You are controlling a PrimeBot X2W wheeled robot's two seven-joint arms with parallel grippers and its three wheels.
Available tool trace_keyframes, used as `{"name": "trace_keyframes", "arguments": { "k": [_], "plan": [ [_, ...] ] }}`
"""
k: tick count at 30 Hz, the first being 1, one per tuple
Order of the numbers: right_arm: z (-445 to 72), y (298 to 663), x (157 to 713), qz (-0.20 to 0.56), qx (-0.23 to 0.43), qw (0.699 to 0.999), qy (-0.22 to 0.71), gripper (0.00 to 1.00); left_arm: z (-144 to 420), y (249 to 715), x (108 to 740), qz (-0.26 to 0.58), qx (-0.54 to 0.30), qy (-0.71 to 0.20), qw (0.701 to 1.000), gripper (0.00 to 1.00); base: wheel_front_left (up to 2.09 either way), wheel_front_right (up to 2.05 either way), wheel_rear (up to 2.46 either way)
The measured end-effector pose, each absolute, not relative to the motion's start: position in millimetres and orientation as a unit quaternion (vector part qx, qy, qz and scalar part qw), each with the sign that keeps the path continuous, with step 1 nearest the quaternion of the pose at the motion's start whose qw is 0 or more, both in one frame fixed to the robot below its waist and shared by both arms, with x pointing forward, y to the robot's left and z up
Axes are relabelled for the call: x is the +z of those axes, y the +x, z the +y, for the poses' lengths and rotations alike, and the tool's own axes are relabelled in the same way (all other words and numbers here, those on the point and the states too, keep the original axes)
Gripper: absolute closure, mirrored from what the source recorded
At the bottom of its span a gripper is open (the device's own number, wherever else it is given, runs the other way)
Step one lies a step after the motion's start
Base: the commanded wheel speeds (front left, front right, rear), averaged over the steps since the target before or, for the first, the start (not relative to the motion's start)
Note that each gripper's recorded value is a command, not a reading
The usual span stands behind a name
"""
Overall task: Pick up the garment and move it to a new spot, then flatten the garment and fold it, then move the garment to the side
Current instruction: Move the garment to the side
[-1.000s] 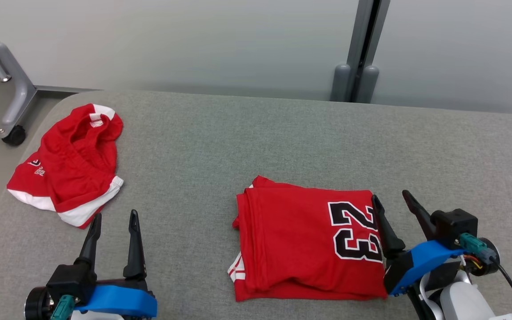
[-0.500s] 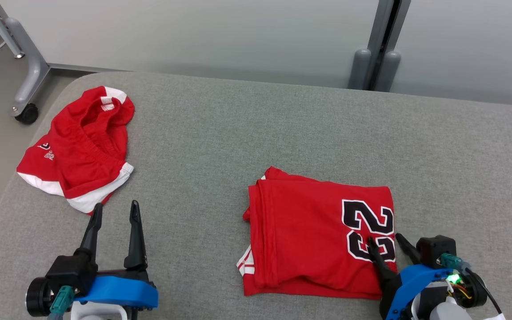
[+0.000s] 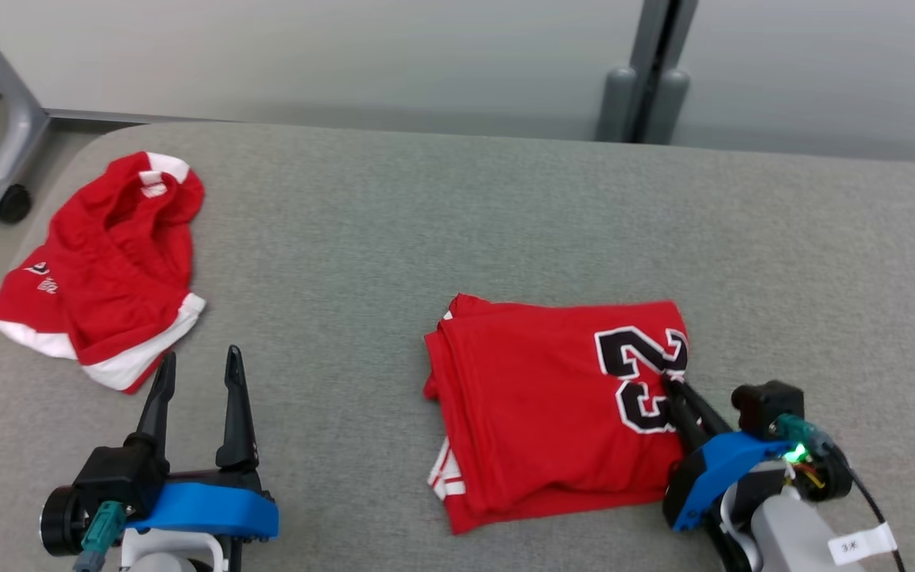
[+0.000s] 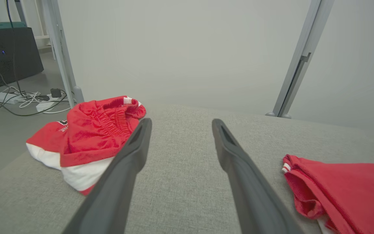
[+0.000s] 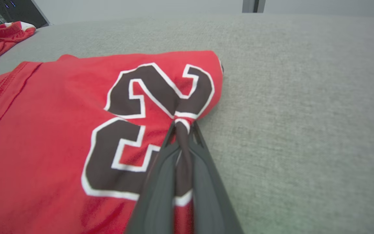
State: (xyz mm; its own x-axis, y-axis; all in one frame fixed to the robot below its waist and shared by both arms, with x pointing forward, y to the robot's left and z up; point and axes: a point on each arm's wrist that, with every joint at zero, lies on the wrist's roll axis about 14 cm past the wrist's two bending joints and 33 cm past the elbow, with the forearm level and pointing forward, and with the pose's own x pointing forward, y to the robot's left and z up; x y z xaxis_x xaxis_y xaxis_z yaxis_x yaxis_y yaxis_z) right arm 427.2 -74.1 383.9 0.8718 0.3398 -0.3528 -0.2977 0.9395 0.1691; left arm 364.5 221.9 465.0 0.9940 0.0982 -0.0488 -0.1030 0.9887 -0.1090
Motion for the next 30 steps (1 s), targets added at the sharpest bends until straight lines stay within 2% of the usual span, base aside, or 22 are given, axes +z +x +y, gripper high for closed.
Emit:
{"name": "trace_keyframes", "arguments": {
  "k": [7,13,17,23,30],
  "plan": [
    [-140.0,451.1,397.3,0.156,0.092,0.983,0.022,1.00,190.9,395.7,462.2,0.021,0.000,-0.062,0.998,0.00,0.00,0.00,0.00],
    [-218.4,454.9,405.1,0.137,0.001,0.991,0.005,1.00,154.9,430.1,456.0,0.021,-0.052,-0.073,0.996,0.00,0.00,0.00,0.00],
    [-251.8,450.7,409.5,0.125,-0.043,0.991,0.001,1.00,137.8,447.7,451.8,0.020,-0.075,-0.078,0.994,0.00,0.00,0.00,0.00],
    [-260.0,455.7,423.5,0.105,-0.049,0.993,-0.012,1.00,128.9,459.7,453.7,0.012,-0.089,-0.079,0.993,0.00,0.00,0.00,0.00],
    [-262.4,499.3,455.5,0.076,-0.024,0.995,-0.065,1.00,127.3,472.2,450.0,0.008,-0.094,-0.077,0.993,0.00,0.00,0.00,0.00]
  ]
}}
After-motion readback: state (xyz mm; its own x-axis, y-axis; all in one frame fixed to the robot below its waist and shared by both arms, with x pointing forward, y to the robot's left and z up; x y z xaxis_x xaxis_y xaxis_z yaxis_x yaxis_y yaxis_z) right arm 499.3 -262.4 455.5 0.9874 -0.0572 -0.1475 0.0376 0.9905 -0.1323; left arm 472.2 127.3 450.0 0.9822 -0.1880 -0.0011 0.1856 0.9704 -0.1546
